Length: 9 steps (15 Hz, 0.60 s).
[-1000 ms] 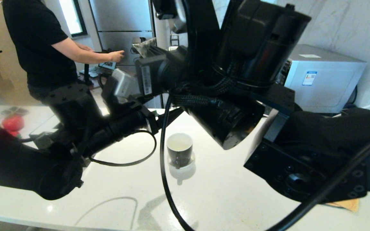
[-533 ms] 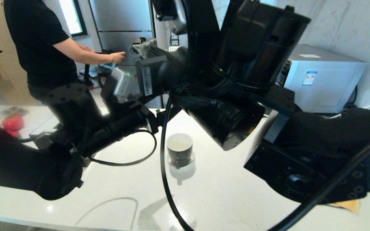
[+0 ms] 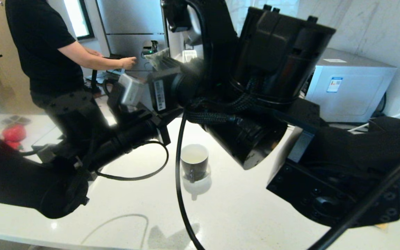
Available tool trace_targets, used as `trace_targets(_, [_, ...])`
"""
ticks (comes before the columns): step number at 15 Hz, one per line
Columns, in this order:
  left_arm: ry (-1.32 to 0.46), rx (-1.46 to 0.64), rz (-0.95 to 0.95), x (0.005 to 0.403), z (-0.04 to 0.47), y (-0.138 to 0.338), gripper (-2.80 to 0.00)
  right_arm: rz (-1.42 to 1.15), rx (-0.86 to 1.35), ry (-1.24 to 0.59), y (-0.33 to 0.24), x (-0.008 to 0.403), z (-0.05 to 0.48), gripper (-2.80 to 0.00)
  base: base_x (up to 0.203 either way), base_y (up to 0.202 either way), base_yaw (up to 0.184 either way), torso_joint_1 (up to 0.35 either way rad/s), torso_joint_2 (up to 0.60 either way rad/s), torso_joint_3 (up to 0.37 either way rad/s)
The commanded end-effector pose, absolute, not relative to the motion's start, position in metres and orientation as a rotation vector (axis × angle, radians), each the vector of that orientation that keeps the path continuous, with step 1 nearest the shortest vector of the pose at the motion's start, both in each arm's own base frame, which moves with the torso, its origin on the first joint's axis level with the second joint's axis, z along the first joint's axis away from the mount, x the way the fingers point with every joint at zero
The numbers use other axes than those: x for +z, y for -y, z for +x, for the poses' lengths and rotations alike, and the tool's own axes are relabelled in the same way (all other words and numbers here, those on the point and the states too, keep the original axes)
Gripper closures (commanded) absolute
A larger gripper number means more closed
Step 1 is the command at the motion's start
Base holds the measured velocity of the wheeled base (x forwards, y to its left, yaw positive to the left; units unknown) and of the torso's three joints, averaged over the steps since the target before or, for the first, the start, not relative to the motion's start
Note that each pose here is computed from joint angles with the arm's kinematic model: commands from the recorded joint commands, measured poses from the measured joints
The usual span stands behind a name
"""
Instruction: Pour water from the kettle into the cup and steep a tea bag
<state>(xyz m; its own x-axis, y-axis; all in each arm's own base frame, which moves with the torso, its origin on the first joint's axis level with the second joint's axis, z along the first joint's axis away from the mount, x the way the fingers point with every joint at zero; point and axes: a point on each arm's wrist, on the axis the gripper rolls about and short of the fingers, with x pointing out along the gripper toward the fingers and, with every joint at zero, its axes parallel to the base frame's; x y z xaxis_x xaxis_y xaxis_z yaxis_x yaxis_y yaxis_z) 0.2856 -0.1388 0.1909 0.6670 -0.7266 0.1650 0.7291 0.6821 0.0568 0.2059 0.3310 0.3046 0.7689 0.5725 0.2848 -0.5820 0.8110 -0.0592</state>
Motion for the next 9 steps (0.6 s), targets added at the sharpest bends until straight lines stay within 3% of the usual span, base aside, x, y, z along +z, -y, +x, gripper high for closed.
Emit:
trace_targets(1, [0.191, -0.822, -0.014, 0.193, 0.285, 0.138, 0.0, 0.035, 0.622, 0.3, -0.331, 0.305, 0.206, 0.0, 0.0, 0.0, 0.0, 0.0, 0.0, 0.0])
trace_targets(9, [0.191, -0.816, -0.014, 0.19, 0.273, 0.131, 0.0, 0.02, 0.623, 0.283, -0.331, 0.298, 0.206, 0.0, 0.0, 0.0, 0.0, 0.0, 0.0, 0.0])
